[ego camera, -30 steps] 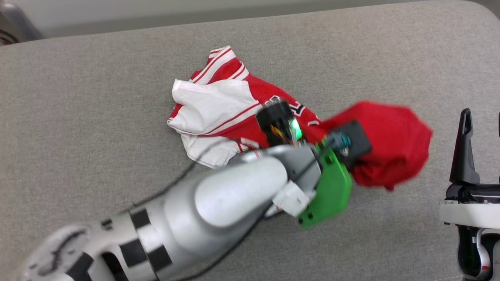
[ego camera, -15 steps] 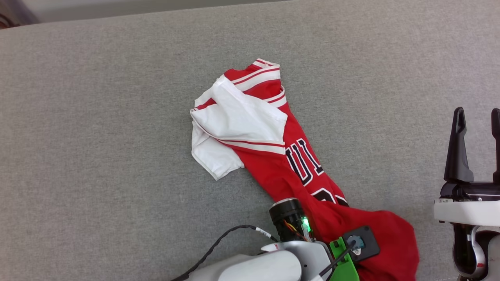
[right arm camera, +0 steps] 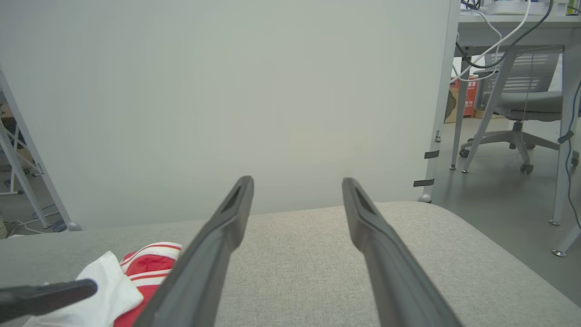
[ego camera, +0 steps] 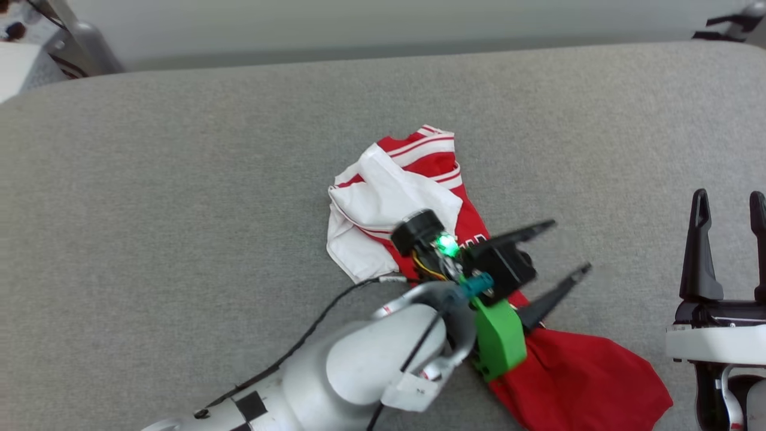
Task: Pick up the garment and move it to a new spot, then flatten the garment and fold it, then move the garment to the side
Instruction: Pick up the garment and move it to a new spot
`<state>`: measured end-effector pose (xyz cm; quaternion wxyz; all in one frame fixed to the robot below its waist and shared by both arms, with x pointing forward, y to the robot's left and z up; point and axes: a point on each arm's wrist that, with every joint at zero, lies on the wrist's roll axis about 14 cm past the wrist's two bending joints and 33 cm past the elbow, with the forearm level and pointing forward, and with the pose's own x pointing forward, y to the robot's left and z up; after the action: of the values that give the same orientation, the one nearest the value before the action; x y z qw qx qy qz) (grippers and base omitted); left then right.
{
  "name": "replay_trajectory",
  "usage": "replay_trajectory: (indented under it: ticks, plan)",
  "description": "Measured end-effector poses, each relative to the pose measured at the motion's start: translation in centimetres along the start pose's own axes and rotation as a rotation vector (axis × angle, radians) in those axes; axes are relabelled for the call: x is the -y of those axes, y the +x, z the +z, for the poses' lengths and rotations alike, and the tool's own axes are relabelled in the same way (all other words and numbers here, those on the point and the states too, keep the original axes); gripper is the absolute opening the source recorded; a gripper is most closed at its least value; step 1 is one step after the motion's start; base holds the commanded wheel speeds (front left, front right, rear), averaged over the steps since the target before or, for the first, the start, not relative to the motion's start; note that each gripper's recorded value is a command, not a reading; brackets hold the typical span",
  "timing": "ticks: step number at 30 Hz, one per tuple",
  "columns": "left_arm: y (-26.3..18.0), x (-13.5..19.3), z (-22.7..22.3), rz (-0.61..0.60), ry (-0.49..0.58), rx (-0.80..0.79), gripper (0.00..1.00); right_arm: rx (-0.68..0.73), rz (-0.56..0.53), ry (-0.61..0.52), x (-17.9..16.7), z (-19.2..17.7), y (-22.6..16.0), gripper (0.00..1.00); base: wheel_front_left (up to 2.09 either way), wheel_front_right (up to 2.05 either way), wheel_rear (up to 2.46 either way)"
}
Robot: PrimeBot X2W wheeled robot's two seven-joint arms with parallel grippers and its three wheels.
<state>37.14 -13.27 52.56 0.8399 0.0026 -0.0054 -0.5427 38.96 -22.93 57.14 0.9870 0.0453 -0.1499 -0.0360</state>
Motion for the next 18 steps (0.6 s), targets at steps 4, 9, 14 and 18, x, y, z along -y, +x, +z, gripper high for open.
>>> replay_trajectory:
  ticks: [4,9,14,18]
  plan:
    - [-1.8,-4.1,1.7,0.189,0.038,0.054,1.00,0.008,0.018,0.011,-0.7,0.5,-0.5,1.00,0.00,0.00,0.00]
    - [-6.7,-9.9,3.9,0.470,0.080,0.116,1.00,0.014,0.051,0.027,-1.8,0.8,-0.7,1.00,0.00,0.00,0.00]
    - [-15.7,-14.1,5.0,0.789,0.106,0.175,1.00,0.030,0.091,0.037,-3.2,1.4,-0.9,1.00,0.00,0.00,0.00]
    - [-20.8,-14.9,4.7,0.943,0.173,0.156,1.00,0.029,0.107,0.043,-3.7,1.6,-1.3,1.00,0.00,0.00,0.00]
